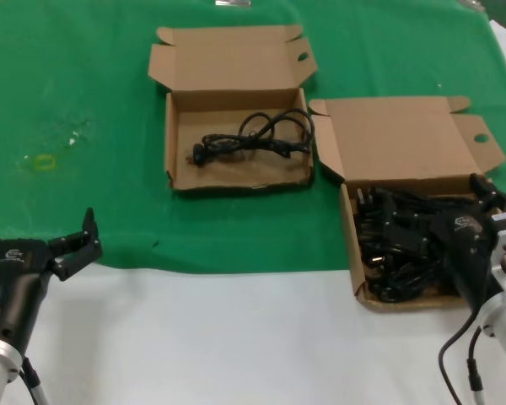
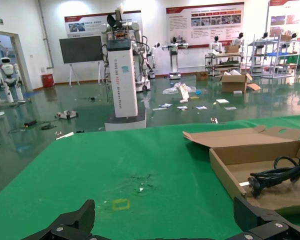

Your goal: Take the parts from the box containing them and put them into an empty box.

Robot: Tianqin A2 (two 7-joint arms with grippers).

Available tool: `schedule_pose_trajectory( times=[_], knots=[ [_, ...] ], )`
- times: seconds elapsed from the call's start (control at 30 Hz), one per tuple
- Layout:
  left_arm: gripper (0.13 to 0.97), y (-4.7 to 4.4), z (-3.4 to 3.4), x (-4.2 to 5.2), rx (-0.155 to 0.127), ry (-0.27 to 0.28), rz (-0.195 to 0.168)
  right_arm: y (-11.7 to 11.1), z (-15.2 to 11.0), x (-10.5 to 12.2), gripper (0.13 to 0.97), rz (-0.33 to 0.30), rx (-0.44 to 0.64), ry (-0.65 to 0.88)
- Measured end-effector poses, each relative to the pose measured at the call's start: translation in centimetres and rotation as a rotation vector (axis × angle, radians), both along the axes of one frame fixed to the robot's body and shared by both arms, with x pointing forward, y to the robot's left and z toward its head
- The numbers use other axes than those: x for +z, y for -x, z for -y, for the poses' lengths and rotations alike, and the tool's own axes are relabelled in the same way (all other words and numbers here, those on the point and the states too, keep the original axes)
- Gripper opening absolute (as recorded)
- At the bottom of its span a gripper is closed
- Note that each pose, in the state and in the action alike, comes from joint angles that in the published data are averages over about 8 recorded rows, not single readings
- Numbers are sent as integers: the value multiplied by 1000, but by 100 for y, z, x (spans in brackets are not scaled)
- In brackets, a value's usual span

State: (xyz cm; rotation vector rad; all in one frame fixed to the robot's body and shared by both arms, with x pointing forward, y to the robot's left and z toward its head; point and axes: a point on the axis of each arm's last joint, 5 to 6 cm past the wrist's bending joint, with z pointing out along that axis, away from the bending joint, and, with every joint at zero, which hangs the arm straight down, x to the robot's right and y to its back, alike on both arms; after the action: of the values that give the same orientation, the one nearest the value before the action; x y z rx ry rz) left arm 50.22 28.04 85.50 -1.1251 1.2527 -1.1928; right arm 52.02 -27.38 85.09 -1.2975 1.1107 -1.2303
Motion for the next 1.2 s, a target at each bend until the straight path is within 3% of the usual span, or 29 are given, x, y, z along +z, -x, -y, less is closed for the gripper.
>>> schedule_pose_trajectory(
  times=[1.2],
  knots=[
    [966,0,0,0,0,0,0,0,0,0,966,0,0,0]
  ],
)
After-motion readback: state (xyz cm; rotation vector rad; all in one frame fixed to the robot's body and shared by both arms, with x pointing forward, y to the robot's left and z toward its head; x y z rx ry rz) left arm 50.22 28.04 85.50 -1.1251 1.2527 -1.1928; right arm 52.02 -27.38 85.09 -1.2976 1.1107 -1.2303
